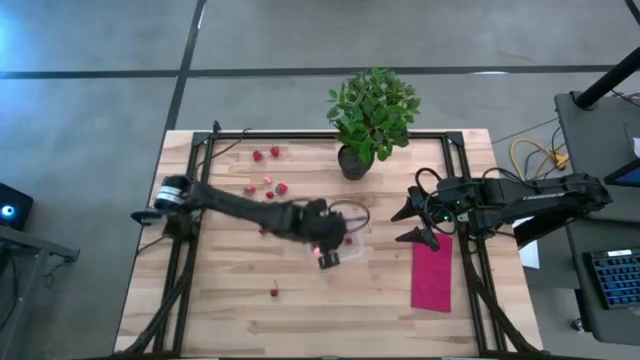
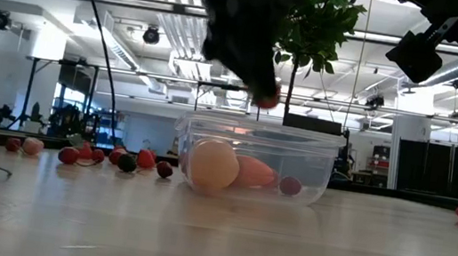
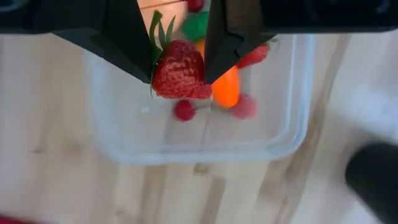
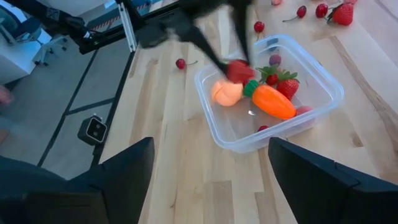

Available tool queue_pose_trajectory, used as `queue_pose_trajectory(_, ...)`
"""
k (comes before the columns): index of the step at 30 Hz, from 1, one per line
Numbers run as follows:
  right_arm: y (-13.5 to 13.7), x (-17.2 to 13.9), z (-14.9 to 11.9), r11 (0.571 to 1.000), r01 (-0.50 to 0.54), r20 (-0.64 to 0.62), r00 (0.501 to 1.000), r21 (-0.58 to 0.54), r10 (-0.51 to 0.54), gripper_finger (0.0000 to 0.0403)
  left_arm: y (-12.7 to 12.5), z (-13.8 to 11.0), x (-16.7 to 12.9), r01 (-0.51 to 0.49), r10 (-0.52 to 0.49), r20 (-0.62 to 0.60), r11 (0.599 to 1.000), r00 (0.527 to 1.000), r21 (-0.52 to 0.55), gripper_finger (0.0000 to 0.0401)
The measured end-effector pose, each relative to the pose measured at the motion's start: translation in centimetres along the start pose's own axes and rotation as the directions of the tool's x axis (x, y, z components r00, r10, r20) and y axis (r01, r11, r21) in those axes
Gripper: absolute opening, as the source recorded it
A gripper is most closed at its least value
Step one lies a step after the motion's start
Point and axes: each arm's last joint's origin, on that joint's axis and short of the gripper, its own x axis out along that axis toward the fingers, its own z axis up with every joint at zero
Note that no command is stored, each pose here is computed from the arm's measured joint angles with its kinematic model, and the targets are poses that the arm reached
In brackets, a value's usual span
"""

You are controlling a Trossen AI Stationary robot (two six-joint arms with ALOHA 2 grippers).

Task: Pick and placing Produce into tupperware
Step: Put the red strawberry into the transparent bin, then put the red cherry into the transparent bin

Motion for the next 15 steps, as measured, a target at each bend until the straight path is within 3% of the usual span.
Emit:
queue_pose_trajectory(5, 0.0, 0.0, 0.0, 1.0, 0.0, 0.0, 1.0, 0.0, 0.0, 0.0312, 1.2, -0.1, 1.3, 0.024, -0.026, -0.058, 0.999, 0.998, -0.038, 0.0165)
queue_pose_trajectory(10, 0.0, 0.0, 0.0, 1.0, 0.0, 0.0, 1.0, 0.0, 0.0, 0.0311, 0.8, -0.3, 0.1, 0.038, -0.049, -0.07, 0.987, 0.996, -0.154, 0.0218)
queue_pose_trajectory(13, 0.0, 0.0, 0.0, 1.0, 0.0, 0.0, 1.0, 0.0, 0.0, 0.0307, 0.2, -1.2, -1.2, 0.099, -0.15, -0.188, 0.962, 0.971, -0.255, 0.0241)
queue_pose_trajectory(15, 0.0, 0.0, 0.0, 1.0, 0.0, -0.001, 1.0, 0.0, 0.0, 0.0306, -0.8, -2.6, -1.8, 0.085, -0.185, -0.3, 0.944, 0.936, -0.318, 0.0248)
